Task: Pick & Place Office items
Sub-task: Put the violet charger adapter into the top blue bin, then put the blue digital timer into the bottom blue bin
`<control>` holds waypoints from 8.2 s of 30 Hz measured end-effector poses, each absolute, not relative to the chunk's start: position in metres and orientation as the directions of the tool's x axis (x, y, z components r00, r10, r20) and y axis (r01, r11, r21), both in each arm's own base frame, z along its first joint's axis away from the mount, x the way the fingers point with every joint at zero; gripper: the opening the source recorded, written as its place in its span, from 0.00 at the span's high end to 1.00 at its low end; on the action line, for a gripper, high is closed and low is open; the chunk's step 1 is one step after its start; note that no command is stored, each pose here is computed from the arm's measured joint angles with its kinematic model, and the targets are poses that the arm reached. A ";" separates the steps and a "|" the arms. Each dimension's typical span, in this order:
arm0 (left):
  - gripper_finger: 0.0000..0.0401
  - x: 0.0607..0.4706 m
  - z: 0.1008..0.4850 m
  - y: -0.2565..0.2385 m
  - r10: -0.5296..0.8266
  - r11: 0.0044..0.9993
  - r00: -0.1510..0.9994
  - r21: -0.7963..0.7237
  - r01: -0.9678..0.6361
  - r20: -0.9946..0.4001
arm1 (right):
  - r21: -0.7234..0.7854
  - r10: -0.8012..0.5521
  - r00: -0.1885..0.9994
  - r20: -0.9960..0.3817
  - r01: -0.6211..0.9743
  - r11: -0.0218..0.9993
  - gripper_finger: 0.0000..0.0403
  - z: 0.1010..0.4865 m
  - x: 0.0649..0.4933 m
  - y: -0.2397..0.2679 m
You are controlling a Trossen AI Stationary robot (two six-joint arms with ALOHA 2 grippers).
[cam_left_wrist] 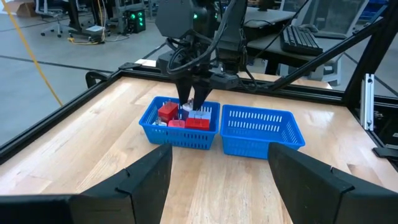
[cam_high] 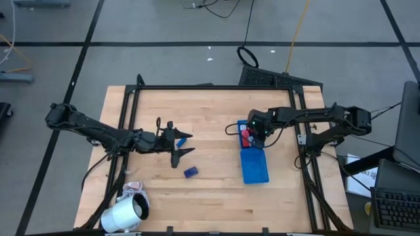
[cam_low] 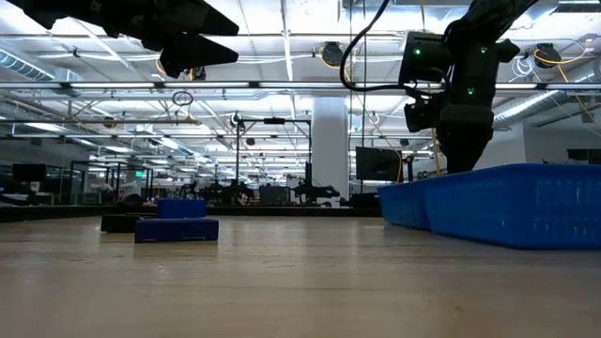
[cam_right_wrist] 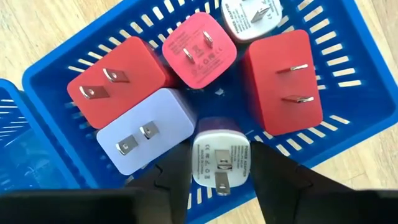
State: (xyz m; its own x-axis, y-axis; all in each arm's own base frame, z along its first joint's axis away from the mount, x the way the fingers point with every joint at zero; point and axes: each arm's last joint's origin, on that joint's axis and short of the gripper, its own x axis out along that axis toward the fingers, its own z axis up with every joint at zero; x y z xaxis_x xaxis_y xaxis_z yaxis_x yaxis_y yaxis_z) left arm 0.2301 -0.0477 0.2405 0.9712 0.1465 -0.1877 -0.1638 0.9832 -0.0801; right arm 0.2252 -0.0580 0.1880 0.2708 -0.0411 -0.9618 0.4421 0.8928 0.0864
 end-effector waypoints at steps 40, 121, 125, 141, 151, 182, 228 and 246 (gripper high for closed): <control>0.33 0.230 0.242 -0.048 0.146 0.983 0.974 -0.088 -0.163 -0.176 | 0.281 -0.117 0.909 -0.401 0.244 0.928 0.52 0.282 0.168 -0.027; 0.55 0.230 0.126 -0.030 0.348 0.779 0.490 -0.044 -0.625 -0.799 | 0.223 0.180 0.976 0.124 -0.204 0.953 0.61 0.183 0.127 0.005; 0.66 0.230 0.126 -0.030 0.348 0.779 0.490 -0.045 -0.625 -0.799 | 0.223 0.179 0.976 0.124 -0.204 0.953 0.61 0.183 0.127 0.005; 0.84 0.255 0.150 -0.036 0.307 0.874 0.666 -0.076 -0.480 -0.679 | 0.226 0.179 0.976 0.123 -0.204 0.953 0.61 0.183 0.127 0.005; 0.85 0.300 0.225 -0.054 0.234 0.951 0.862 -0.080 -0.300 -0.450 | 0.228 0.172 0.978 0.117 -0.195 0.954 0.61 0.182 0.128 0.005; 0.81 0.403 0.254 -0.074 -0.003 1.000 0.917 0.005 0.005 -0.400 | 0.084 0.289 0.948 0.136 -0.302 0.950 0.33 0.182 0.167 0.040; 0.81 0.400 0.250 -0.079 -0.025 1.000 0.896 -0.024 0.016 -0.443 | 0.062 0.212 0.977 0.032 -0.213 0.975 0.86 0.187 0.217 0.049; 0.79 0.368 0.300 -0.074 -0.094 0.994 0.909 -0.087 0.064 -0.406 | 0.065 0.245 0.970 -0.010 -0.243 0.968 0.87 0.198 0.202 0.046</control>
